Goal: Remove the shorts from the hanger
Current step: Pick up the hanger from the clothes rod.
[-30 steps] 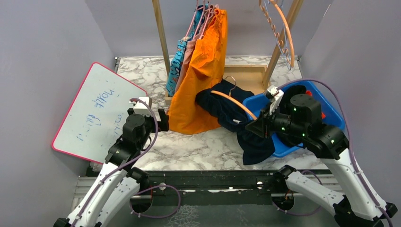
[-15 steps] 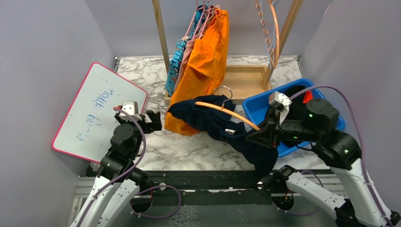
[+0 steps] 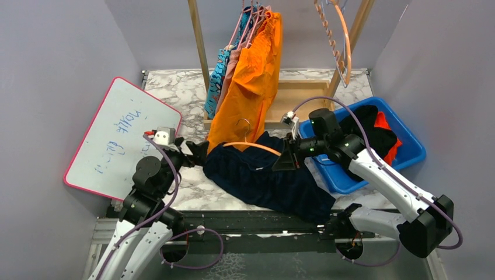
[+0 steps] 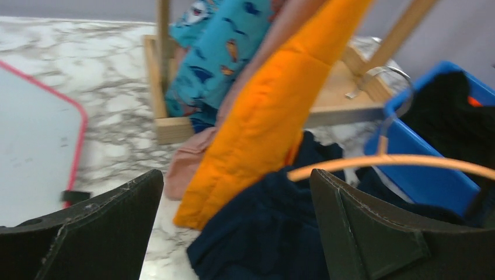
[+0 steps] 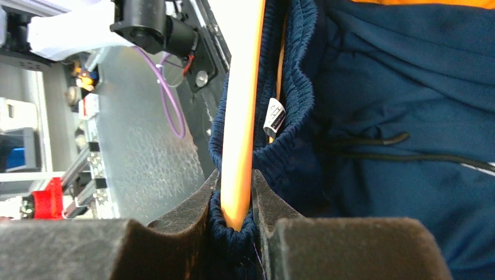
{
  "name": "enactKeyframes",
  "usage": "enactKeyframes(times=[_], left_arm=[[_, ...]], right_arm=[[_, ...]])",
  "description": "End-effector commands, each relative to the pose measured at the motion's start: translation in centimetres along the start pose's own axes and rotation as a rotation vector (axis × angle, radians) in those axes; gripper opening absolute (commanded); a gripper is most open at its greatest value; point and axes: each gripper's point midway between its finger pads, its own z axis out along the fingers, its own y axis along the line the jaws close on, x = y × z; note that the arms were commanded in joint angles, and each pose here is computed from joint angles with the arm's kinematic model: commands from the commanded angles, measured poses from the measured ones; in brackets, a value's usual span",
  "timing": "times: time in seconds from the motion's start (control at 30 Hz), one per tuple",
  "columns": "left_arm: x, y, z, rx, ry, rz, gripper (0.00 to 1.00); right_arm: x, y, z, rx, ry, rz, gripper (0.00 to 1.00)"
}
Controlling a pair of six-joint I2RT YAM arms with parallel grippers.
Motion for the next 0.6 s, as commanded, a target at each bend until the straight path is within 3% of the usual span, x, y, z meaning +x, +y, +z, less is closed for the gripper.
enactKeyframes(times=[0.0,0.2,0.4,0.57], left_arm=[[0.9,-6.8,-0.7,0.386,0.057,-0.020,0.99],[1.6,-10.5,-1.0,0.570,0.114,-0.208,0.97],[2.6,-10.9,-0.3,0.574,0.157,-0.301,0.89],[4.5,-11.2,0.3,0.581,0.245,-0.328,0.69]], right_arm=[[-3.2,2.6,0.6,-0.161,-0.098,-0.076,0.02],[-2.5,3.9,1.9,-0.253,-0.083,-0.077,0.02],[-1.7,5.1,3.4,-0.290,-0.039,-0.101,0.02],[-0.9,5.3,4.2,-0.288,-0.027,-0.096,0.02]])
